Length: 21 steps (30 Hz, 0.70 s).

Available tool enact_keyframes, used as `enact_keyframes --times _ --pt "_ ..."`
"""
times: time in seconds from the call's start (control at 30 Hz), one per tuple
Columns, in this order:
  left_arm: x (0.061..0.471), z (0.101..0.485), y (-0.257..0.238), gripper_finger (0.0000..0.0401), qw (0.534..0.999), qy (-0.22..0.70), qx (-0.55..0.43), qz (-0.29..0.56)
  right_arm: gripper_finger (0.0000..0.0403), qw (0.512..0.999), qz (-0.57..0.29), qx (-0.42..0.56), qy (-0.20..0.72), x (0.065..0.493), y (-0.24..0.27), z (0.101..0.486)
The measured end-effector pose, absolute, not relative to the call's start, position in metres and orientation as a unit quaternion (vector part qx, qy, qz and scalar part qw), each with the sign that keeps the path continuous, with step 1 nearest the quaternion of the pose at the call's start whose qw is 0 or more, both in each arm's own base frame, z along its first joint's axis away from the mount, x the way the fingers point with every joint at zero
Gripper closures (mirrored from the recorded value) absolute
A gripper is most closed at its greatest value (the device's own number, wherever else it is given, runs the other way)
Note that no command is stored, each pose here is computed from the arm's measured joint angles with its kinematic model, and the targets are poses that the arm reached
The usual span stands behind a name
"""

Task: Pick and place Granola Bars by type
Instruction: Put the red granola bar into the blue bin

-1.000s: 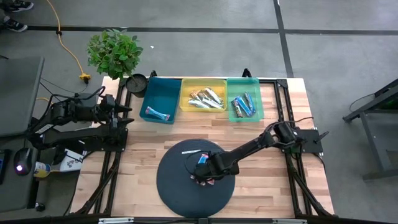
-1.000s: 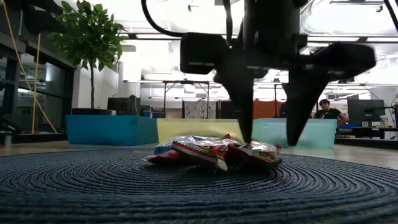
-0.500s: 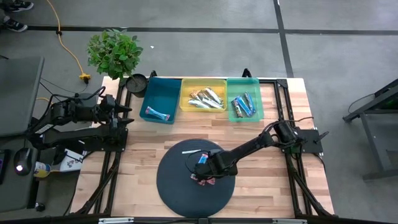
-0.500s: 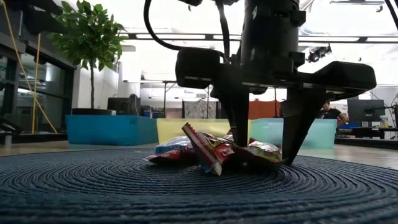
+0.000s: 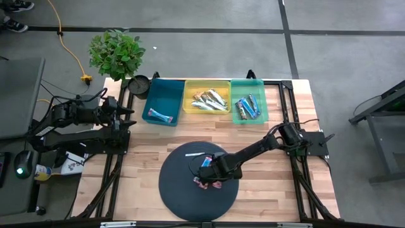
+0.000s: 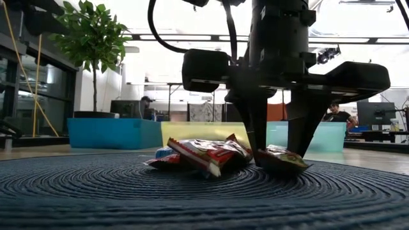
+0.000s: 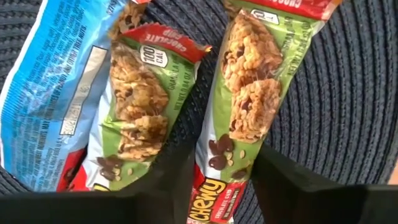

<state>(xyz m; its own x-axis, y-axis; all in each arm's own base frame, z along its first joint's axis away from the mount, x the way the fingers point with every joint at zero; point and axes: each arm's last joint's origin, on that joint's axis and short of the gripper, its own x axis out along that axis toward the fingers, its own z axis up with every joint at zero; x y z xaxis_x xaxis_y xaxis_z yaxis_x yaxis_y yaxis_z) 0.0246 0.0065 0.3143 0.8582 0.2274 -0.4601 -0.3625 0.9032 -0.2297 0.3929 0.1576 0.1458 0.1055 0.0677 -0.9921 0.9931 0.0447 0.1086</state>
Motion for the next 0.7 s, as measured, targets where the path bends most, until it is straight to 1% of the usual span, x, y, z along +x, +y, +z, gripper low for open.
enact_keyframes --times 0.4,0.7 --pt "0.025 0.314 0.007 0.0128 0.952 0.217 -0.154 0.154 0.0304 0.525 -0.433 0.531 0.506 0.393 0.158 0.148" --pt "0.025 0.314 0.007 0.0128 0.952 0.216 -0.154 0.155 0.0329 0.556 -0.429 0.531 0.474 0.39 0.154 0.171"
